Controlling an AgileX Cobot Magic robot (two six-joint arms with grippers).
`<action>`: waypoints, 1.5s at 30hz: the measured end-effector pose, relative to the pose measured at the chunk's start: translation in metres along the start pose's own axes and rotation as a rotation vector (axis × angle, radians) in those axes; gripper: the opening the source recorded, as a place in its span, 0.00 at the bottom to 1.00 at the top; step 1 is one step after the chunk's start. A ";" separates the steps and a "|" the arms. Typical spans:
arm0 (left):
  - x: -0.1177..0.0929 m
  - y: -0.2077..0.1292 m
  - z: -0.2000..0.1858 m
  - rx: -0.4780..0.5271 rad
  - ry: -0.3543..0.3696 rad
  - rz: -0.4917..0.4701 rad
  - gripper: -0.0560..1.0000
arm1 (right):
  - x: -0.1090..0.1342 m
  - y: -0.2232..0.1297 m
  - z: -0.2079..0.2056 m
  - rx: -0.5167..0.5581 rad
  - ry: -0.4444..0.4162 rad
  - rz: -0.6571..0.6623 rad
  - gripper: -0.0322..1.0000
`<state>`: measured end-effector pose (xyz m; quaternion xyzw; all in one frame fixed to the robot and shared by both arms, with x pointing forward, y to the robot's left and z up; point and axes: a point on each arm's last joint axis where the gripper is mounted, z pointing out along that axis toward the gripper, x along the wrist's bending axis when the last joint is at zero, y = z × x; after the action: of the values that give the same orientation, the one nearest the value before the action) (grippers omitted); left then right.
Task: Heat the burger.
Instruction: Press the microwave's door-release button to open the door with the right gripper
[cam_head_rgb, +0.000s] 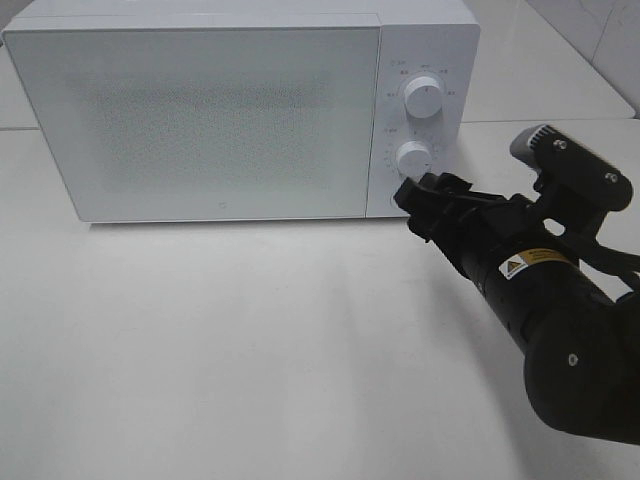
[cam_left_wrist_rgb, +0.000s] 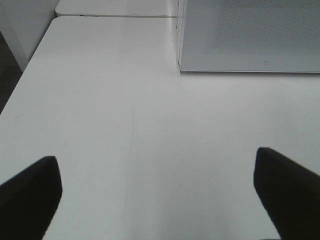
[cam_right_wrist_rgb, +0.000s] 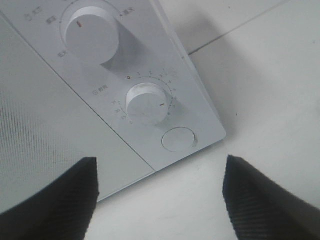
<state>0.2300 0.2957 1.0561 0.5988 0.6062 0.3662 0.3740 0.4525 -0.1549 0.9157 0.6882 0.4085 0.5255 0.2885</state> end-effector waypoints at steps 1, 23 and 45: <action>0.000 0.000 0.000 0.000 0.000 0.000 0.97 | 0.000 -0.001 0.000 0.010 -0.003 0.118 0.68; 0.000 0.000 0.000 0.000 0.000 0.000 0.97 | -0.002 -0.010 -0.001 0.085 -0.073 0.934 0.06; 0.000 0.000 0.000 0.000 0.000 0.000 0.97 | 0.000 -0.029 0.018 0.108 -0.137 0.982 0.04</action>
<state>0.2300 0.2957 1.0561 0.5988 0.6062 0.3662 0.3740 0.4626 -0.1396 0.8866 0.8463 0.0429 0.5310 -0.0032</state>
